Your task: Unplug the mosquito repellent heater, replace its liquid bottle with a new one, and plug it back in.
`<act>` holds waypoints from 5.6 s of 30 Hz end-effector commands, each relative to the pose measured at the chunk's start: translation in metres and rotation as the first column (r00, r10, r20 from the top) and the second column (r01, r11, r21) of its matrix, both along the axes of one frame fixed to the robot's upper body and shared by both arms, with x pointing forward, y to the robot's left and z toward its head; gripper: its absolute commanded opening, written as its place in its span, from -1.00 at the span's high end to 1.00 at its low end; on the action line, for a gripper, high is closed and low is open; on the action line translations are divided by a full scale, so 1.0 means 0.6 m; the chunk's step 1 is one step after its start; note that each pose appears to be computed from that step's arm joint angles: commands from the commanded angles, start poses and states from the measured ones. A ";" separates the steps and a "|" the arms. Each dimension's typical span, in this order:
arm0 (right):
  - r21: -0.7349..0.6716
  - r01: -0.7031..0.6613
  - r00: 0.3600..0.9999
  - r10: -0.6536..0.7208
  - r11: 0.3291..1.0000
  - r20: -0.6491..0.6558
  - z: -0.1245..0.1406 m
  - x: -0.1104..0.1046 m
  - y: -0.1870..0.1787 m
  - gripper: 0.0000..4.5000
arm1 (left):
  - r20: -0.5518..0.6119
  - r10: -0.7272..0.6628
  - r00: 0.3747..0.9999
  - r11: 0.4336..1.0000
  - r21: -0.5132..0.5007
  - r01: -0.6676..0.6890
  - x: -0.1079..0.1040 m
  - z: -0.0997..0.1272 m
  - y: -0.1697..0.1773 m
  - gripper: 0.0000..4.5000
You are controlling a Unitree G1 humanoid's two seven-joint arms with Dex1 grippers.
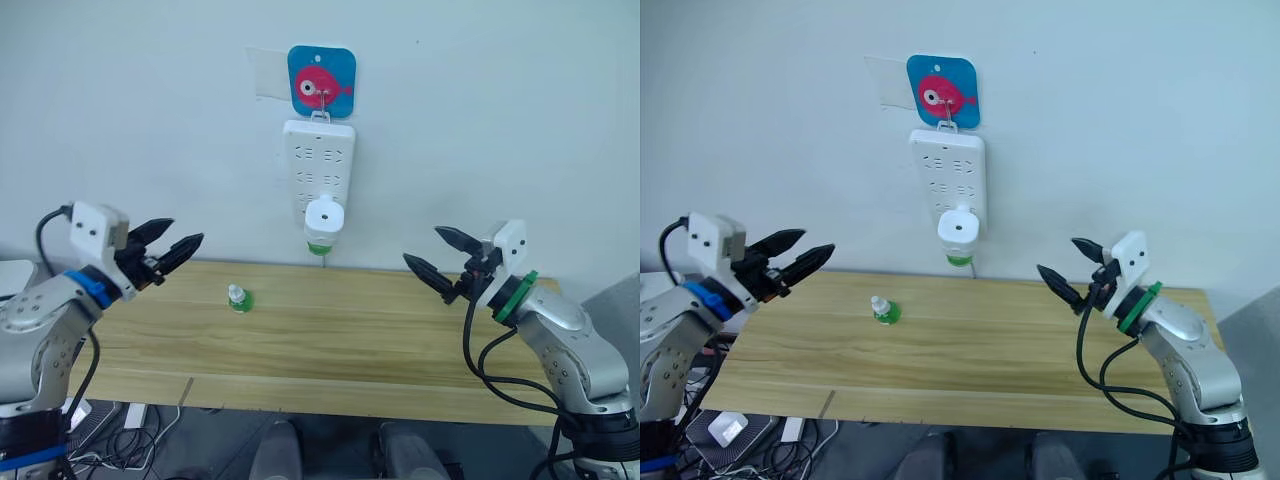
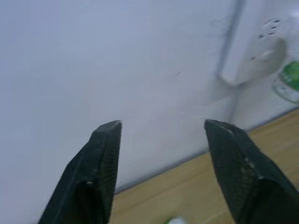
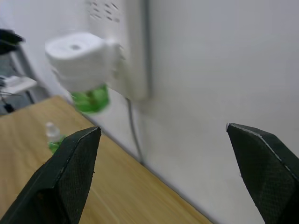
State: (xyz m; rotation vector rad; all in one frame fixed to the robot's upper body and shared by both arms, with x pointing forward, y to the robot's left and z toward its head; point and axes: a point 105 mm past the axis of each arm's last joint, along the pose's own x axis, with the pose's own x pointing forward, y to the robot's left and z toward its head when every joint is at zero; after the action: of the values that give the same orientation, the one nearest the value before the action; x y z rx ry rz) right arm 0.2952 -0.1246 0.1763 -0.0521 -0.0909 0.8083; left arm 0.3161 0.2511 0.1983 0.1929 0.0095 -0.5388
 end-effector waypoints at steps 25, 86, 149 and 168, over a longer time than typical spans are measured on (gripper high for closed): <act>-0.004 -0.087 0.993 0.087 0.996 0.081 0.069 -0.035 0.085 -1.00 | 0.033 -0.522 0.852 0.845 0.160 0.511 0.123 0.053 -0.171 -0.33; 0.139 0.224 0.970 -0.235 0.965 0.064 0.096 0.001 0.159 -0.35 | 0.044 -0.597 0.801 0.802 0.049 0.595 0.104 0.057 -0.223 0.43; 0.756 0.472 0.793 0.157 0.453 -0.589 0.064 -0.019 0.010 -0.34 | 0.296 -0.500 0.814 0.841 -0.056 0.537 -0.028 -0.019 -0.418 -0.99; 0.779 0.394 0.777 0.275 0.488 -0.566 0.075 -0.038 0.039 -0.92 | 0.324 -0.477 0.817 0.851 -0.061 0.521 -0.016 -0.011 -0.415 -0.03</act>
State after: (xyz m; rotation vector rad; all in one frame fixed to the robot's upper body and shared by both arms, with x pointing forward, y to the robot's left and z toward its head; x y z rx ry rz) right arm 0.2845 -0.1088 0.2043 1.2449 0.1852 0.4645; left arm 0.3097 0.0017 0.1793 0.1193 -0.3322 -1.0271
